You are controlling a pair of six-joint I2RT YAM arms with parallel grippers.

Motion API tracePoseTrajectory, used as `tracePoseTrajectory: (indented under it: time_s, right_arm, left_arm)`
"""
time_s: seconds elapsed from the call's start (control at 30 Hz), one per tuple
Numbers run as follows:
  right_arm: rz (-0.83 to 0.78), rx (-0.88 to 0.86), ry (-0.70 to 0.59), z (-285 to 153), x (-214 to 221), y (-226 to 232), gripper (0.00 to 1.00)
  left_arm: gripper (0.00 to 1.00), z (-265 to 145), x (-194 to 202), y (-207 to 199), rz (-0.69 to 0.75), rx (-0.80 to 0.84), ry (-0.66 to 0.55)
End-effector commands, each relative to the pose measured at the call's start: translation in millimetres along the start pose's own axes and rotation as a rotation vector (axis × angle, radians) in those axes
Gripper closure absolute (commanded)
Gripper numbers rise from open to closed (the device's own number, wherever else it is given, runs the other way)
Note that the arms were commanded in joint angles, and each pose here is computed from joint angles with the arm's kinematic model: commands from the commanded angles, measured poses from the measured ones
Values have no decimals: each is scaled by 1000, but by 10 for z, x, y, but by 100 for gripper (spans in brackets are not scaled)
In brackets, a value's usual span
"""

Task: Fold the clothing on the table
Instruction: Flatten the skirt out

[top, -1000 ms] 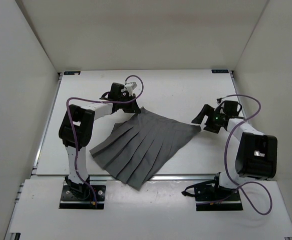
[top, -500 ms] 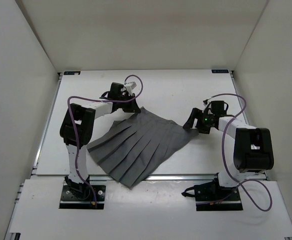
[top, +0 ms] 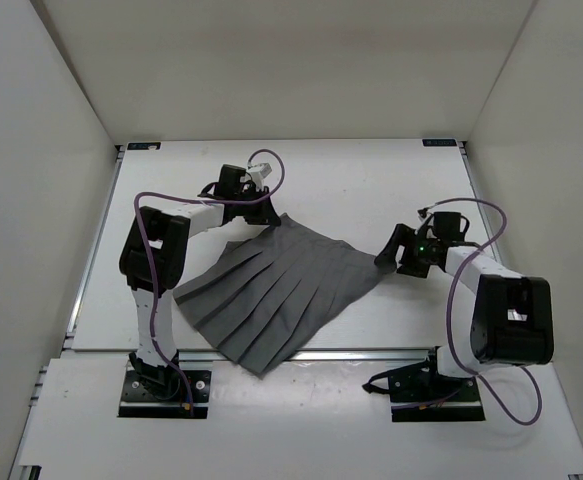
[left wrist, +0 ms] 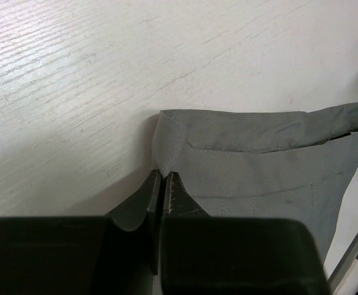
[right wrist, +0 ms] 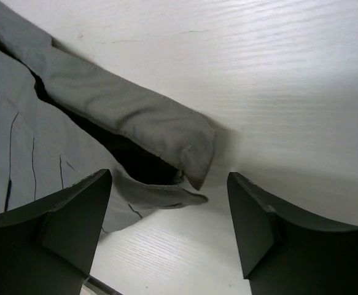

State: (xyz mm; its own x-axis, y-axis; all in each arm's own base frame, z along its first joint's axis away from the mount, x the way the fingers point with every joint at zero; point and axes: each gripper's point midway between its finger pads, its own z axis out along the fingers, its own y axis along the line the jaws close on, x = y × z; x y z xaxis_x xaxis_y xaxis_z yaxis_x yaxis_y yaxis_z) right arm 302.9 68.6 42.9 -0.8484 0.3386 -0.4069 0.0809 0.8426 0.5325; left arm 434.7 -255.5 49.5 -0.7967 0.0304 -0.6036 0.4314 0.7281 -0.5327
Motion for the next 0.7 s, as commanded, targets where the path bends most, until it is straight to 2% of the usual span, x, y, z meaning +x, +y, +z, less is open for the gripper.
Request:
tracePoseTrajectory:
  time_s: [0.0,0.13,0.17,0.27,0.3,0.37,0.47,0.57,0.63,0.67]
  right_arm:
    - [-70,-45,-10,88,-45,166,31]
    - [-70,-25,21,202,-2,130,42]
    - [-73,-23,15,214,-20,133,48]
    - [-85,4,3,220,-93,92,74]
    - [-87,10,-8,211,-146,101,89]
    - [-110,40,-35,201,-274,92,99]
    - [-158,40,-101,130,-659,210,99]
    - [-227,16,-196,-4,-1286,474,100]
    - [-312,-25,-308,-220,-1915,845,100]
    - [-319,-27,-301,-187,-2009,879,100]
  left_arm:
    - [100,-5,-170,-98,36,39,-33]
    - [100,-21,-178,-63,23,31,-30]
    - [100,-31,-161,-64,27,30,-24]
    - [100,-49,-212,-51,15,35,-35]
    - [100,-59,-247,-115,23,47,-39]
    - [100,-77,-270,-142,23,47,-37]
    - [100,-125,-442,-212,47,52,-60]
    - [100,-204,-802,-272,77,34,-113]
    - [100,-383,-1348,-349,119,32,-213]
    - [100,-415,-1459,-444,130,44,-227]
